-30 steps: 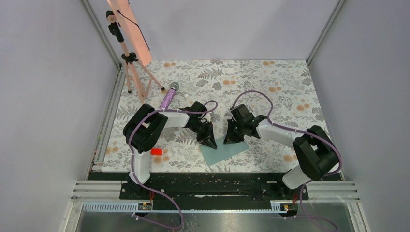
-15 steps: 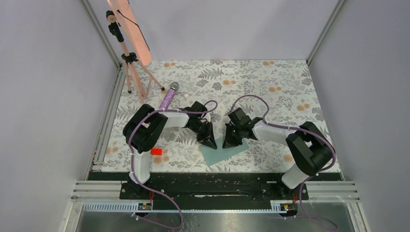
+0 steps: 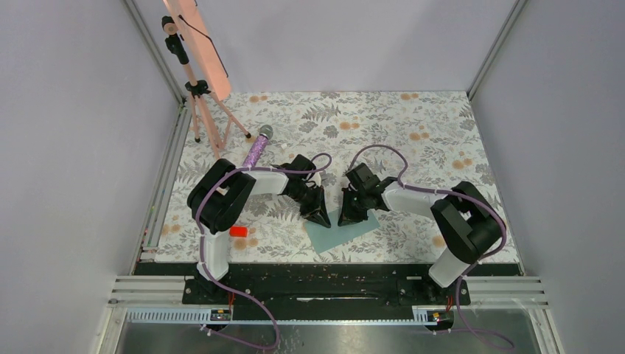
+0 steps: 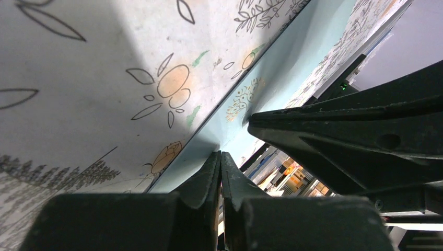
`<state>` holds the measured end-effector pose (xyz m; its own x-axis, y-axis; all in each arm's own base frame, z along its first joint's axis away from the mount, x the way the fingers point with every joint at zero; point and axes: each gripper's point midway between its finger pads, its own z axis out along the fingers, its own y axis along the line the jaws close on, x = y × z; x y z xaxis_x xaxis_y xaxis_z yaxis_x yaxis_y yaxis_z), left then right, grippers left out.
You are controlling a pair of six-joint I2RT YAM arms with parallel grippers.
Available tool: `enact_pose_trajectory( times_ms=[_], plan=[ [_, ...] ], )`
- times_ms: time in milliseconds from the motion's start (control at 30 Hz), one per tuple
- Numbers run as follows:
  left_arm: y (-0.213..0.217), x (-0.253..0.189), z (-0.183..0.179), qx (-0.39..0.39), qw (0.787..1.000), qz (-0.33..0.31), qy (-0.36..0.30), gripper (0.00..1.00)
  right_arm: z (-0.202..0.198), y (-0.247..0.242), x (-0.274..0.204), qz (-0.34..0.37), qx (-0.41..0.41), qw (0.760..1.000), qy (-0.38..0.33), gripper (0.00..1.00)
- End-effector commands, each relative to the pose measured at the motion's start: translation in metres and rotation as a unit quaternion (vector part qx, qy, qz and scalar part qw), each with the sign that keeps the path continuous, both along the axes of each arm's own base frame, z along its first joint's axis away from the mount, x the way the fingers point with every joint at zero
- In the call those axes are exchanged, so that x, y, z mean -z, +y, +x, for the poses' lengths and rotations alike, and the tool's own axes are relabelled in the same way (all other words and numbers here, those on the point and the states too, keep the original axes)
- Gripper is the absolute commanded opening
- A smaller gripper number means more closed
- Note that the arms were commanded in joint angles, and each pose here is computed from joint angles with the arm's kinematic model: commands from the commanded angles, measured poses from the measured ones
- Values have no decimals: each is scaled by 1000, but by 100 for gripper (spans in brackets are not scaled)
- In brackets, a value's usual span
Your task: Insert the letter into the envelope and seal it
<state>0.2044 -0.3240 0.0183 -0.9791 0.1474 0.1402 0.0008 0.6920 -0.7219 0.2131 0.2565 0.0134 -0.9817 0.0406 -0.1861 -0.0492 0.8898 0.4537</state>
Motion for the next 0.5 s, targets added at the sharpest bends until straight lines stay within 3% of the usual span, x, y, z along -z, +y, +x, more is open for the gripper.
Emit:
enact_pose_trajectory(
  times_ms=[0,267,467],
  plan=[
    [7,5,0,0,1000,20,-24,3,-6,-4,2,-16,-23,1000,1,0],
    [5,3,1,0,1000,17,-26,3,21,6,-53,14,-10,997,-79,0],
    [5,2,2,2,999,16,-28,3,11,1,-18,-7,-7,999,-38,0]
  ],
)
